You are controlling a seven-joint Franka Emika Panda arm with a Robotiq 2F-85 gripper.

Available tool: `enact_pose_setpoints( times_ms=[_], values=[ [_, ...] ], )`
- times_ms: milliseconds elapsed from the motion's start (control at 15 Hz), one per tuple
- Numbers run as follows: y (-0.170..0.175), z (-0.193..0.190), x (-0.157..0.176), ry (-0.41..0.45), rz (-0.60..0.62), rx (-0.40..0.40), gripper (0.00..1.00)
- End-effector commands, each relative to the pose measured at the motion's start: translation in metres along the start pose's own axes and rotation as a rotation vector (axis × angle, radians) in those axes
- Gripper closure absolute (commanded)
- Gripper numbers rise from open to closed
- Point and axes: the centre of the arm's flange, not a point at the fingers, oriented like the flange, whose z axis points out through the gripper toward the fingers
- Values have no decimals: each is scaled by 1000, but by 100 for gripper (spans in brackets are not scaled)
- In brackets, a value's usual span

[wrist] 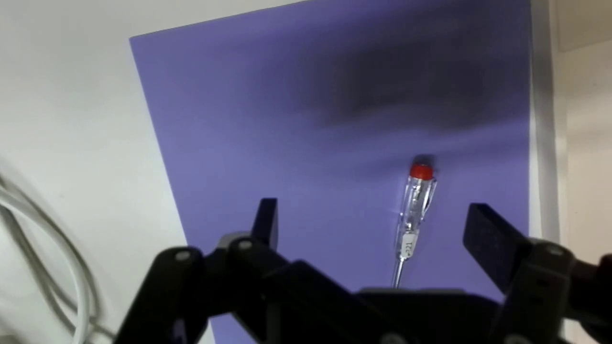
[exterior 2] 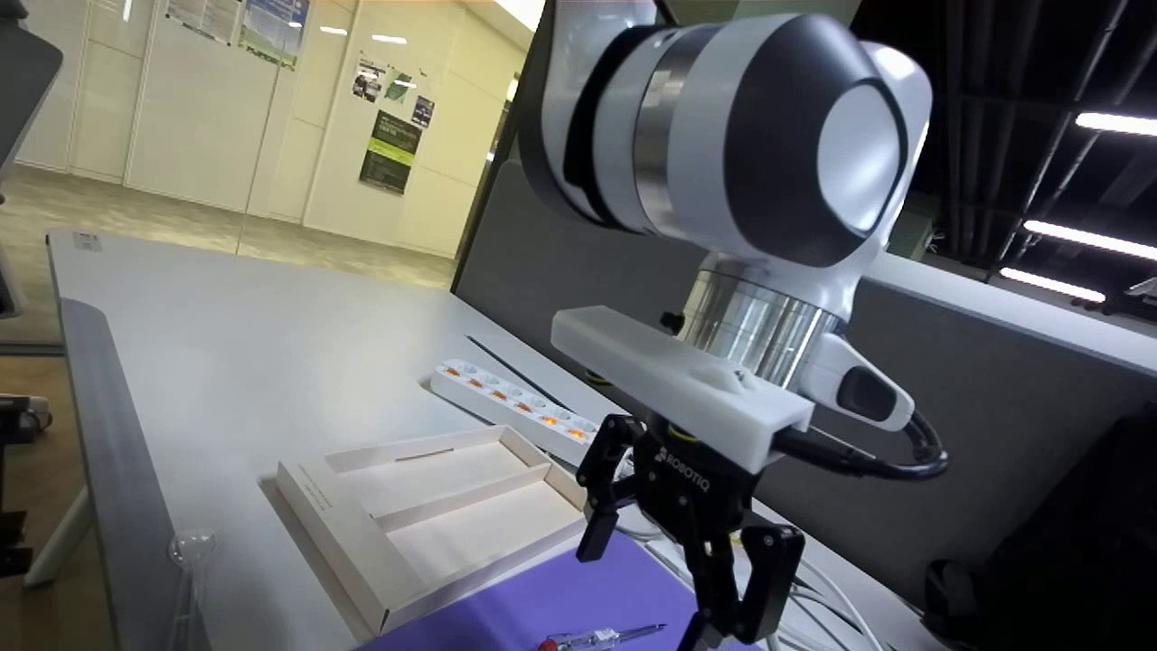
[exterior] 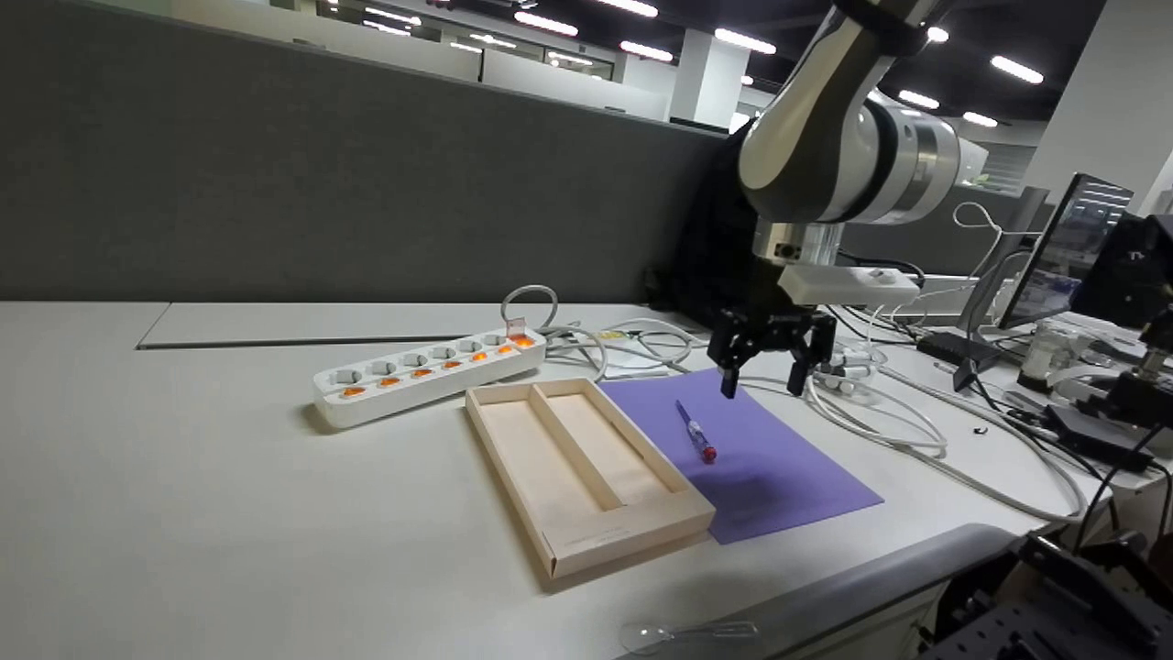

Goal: Take the silver object and put it in the right compartment of the box

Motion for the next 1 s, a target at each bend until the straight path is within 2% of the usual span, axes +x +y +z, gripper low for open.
enact_pose_setpoints(
  times_ms=[0,333,933],
  values=[
    [-4,3,1,-9,18,8,0],
    [-11,5,4,-18,47,12,0],
    [-14,43,17,-14,153,27,0]
  ],
)
